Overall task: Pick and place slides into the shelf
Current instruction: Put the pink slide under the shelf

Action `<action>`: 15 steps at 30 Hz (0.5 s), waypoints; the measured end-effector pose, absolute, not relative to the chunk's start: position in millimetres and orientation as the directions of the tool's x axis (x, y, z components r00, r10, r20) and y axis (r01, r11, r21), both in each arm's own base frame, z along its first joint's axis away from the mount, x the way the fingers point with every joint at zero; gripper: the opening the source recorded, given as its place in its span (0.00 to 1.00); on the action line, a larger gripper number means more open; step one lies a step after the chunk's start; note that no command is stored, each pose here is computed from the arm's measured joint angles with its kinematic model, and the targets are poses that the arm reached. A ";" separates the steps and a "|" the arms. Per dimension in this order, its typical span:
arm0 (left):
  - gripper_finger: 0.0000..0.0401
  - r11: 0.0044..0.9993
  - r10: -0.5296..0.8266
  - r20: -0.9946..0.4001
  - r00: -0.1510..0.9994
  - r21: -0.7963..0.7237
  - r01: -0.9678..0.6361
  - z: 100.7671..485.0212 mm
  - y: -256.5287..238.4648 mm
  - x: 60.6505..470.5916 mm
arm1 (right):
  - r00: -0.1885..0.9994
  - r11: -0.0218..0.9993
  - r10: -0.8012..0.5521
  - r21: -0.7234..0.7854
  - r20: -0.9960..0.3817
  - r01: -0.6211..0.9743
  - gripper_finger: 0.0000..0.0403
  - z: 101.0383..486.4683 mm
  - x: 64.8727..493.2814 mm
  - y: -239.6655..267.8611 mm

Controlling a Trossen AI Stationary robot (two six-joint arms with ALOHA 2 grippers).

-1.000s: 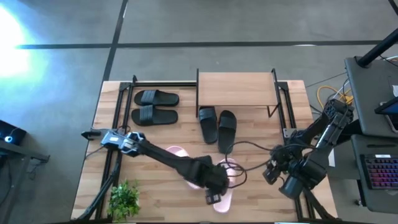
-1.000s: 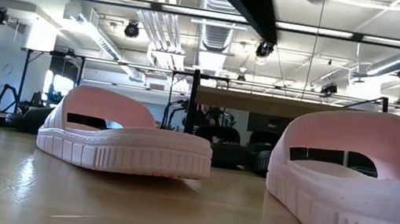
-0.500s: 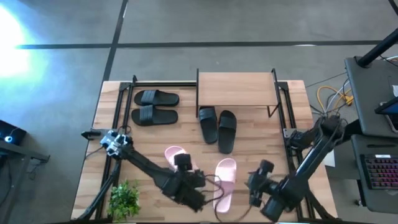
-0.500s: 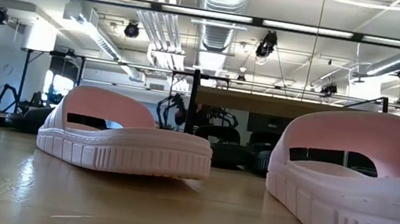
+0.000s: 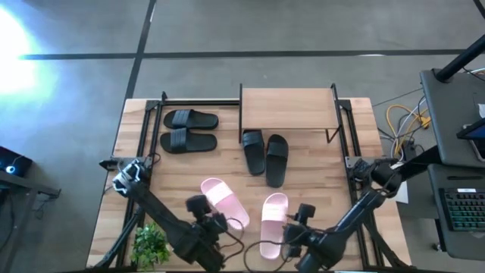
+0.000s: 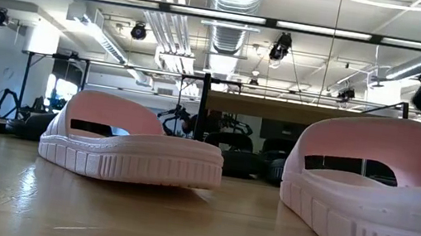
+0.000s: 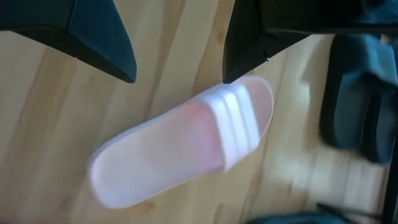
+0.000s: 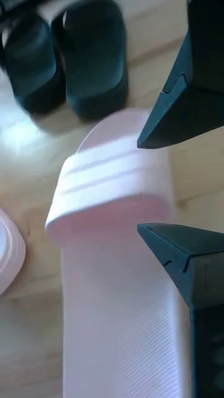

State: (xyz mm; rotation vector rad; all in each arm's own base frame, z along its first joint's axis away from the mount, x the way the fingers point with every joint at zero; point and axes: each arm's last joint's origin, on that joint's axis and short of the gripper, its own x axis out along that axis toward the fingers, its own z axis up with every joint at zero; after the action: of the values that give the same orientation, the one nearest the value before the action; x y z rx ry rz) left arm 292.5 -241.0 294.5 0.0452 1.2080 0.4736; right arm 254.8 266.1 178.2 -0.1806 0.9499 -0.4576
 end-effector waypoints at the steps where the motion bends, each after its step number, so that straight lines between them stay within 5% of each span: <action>1: 0.56 0.894 0.380 -0.886 0.264 0.280 -0.348 294.0 -239.4 286.7 | 0.491 0.895 -0.444 -0.340 -0.750 0.289 0.49 176.3 260.9 265.7; 15: 0.56 0.845 0.368 -0.884 0.288 0.189 -0.501 301.1 -211.2 225.7 | 0.354 0.877 -0.459 -0.351 -0.814 0.329 0.43 157.6 290.7 229.6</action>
State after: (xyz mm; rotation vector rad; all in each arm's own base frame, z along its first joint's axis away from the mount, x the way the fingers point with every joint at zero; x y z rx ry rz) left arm 225.7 -211.2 301.1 -0.1338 1.1393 0.5827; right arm 290.7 229.6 157.6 -0.1351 1.0961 -0.5113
